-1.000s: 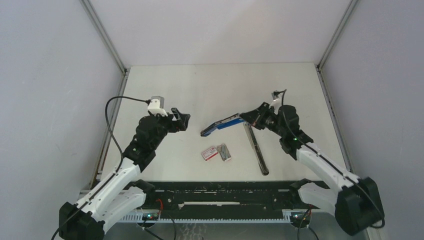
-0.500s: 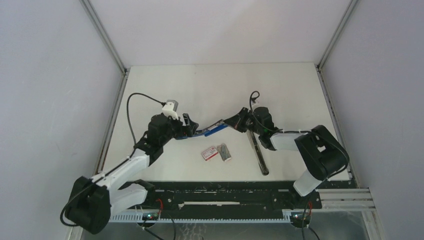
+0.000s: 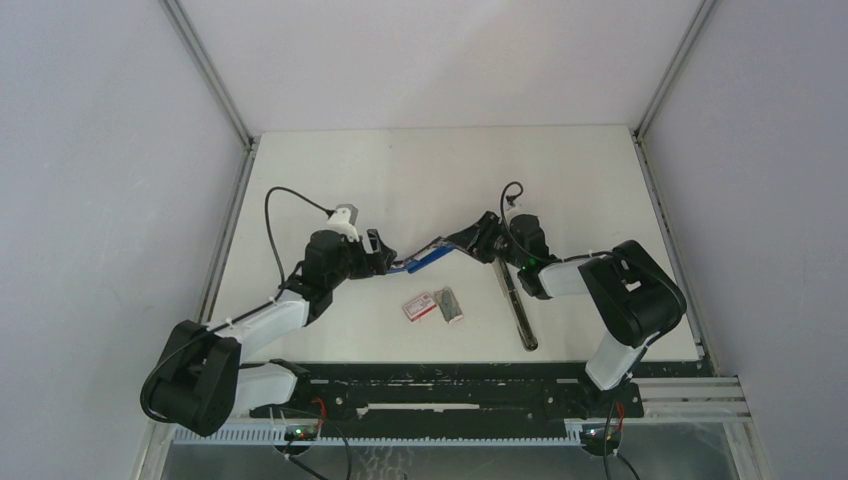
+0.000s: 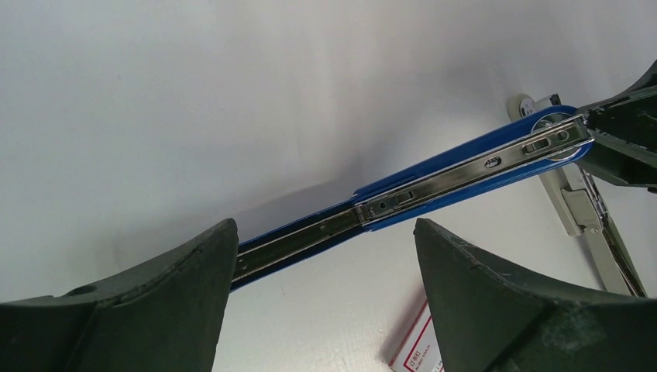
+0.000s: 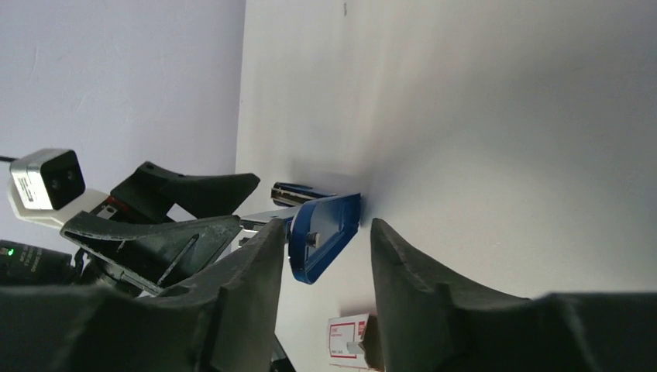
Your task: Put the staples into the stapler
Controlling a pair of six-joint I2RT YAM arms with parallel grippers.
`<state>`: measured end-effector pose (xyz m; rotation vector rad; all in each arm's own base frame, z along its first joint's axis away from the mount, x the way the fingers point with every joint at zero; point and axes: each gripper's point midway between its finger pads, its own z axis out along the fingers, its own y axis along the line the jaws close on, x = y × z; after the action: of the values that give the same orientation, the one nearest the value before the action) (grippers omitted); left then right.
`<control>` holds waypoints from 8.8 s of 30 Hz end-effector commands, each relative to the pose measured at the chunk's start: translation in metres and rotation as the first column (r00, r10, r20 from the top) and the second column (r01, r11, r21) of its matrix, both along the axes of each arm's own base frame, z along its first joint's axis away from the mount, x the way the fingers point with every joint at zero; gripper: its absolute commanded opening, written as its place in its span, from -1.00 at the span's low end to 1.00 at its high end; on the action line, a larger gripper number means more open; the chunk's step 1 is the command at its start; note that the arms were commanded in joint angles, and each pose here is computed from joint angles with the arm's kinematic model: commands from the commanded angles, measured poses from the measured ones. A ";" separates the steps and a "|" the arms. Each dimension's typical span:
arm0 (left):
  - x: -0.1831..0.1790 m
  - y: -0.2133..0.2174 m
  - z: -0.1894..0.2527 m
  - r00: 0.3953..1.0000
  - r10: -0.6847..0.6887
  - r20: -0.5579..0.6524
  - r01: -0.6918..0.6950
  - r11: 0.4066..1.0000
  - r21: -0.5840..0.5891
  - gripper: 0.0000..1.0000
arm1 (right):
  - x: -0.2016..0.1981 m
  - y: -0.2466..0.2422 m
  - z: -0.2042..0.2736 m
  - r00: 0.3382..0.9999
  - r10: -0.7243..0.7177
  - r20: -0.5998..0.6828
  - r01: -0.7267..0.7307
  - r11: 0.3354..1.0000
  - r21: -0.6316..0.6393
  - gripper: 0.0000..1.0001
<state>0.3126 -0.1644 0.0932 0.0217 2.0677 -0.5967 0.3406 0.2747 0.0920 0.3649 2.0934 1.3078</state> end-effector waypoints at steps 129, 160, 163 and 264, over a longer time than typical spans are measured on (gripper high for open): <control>-0.026 0.016 0.034 0.962 0.091 0.258 -0.120 0.988 0.099 0.79 | -0.088 0.027 -0.050 0.985 0.067 -0.162 -0.161 0.712 -0.684 -0.42; -0.023 0.009 0.023 0.974 0.065 0.215 -0.094 0.987 0.128 0.80 | -0.076 0.031 -0.031 0.989 0.132 -0.068 -0.139 0.664 -0.734 -0.67; -0.023 0.008 0.022 0.976 0.059 0.208 -0.088 0.988 0.130 0.80 | -0.076 0.031 -0.015 0.987 0.158 -0.030 -0.129 0.669 -0.732 -0.66; -0.020 -0.001 0.011 0.988 0.032 0.154 -0.055 0.987 0.152 0.81 | -0.107 0.048 -0.066 0.921 0.349 -0.172 -0.327 0.459 -0.826 -0.58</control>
<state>0.2772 -0.1509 0.0698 0.1327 2.0389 -0.3331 0.2266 0.3115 0.0169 -0.5400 2.6087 0.2746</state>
